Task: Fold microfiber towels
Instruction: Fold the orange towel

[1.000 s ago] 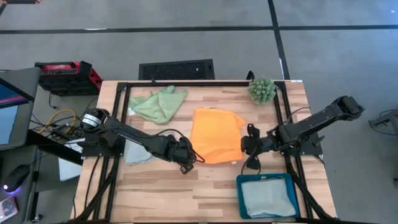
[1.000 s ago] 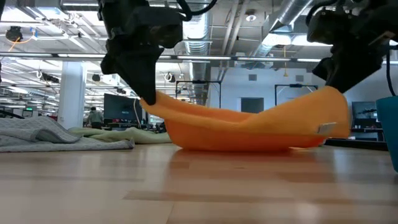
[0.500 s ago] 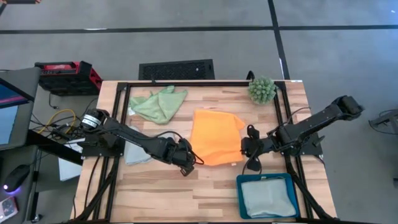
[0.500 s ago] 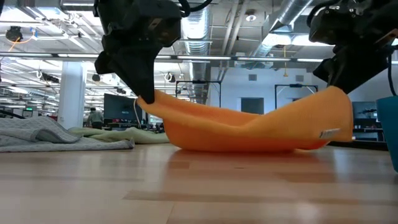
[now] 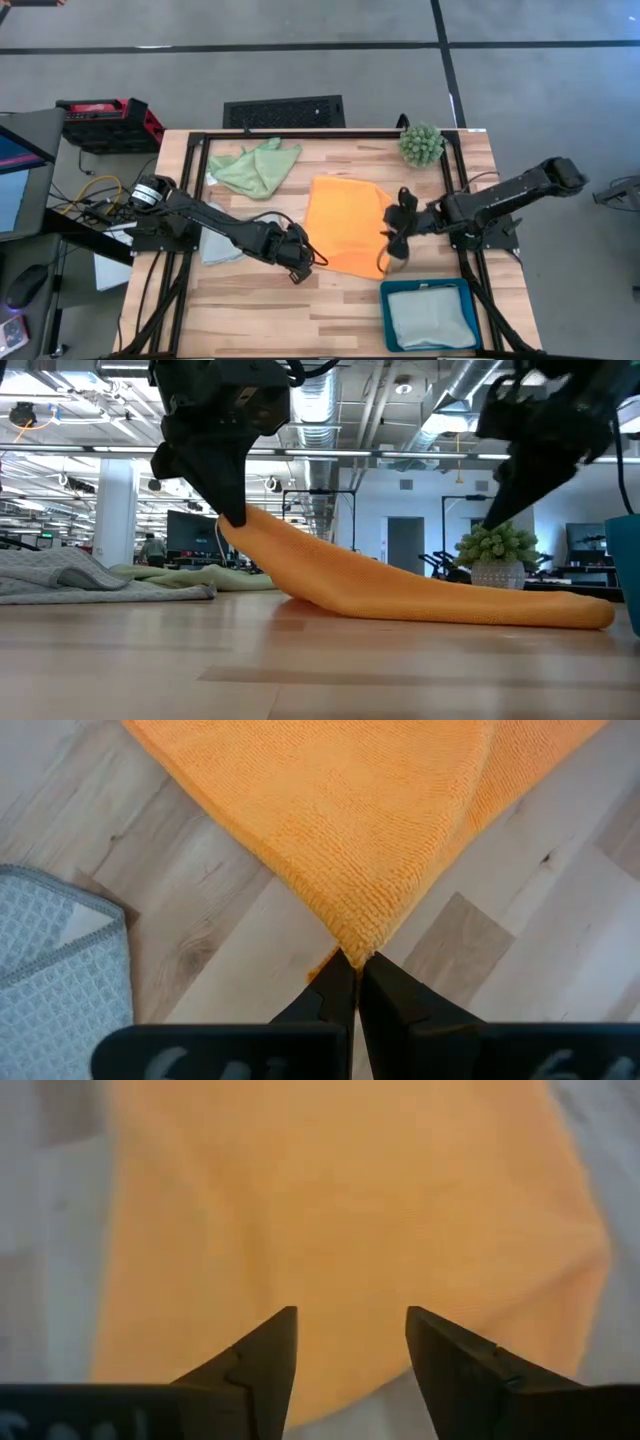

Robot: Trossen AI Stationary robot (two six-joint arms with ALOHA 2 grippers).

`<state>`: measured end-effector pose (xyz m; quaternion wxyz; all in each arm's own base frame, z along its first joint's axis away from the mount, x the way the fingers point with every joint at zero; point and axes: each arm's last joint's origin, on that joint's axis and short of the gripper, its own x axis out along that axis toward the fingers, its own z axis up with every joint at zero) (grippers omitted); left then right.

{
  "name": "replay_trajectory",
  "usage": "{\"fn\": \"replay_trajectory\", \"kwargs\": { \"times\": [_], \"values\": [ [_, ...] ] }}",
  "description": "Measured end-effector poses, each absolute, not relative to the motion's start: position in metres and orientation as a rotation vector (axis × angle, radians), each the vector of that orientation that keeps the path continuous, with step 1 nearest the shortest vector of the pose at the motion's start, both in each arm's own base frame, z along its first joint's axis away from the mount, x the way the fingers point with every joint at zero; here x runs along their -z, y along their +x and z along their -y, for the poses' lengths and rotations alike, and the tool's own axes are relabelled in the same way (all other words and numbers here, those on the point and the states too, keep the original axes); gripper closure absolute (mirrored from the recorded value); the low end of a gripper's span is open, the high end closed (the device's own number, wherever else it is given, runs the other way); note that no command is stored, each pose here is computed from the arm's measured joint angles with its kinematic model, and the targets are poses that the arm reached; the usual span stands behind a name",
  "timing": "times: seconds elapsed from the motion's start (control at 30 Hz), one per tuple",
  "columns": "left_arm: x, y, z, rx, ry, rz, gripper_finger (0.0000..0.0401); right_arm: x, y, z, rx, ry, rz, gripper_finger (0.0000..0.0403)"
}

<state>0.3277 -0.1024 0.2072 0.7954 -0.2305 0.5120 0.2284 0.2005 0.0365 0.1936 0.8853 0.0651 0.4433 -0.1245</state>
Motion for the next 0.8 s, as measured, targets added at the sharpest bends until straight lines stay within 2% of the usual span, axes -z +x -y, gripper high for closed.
{"fn": "replay_trajectory", "kwargs": {
  "times": [0.37,0.6,0.8],
  "values": [
    [-0.207,0.328,0.102,-0.489,-0.492,-1.102,0.0401,-0.159,0.216,0.030,0.569,0.231,-1.079,0.0206],
    [-0.207,0.328,0.102,-0.489,-0.492,-1.101,0.0401,-0.130,0.218,0.050,0.626,0.215,-1.238,0.0217],
    [-0.207,0.328,0.102,-0.489,-0.493,-1.101,0.0401,-0.122,0.222,0.054,0.682,0.167,-1.261,0.0222]
  ]
}}
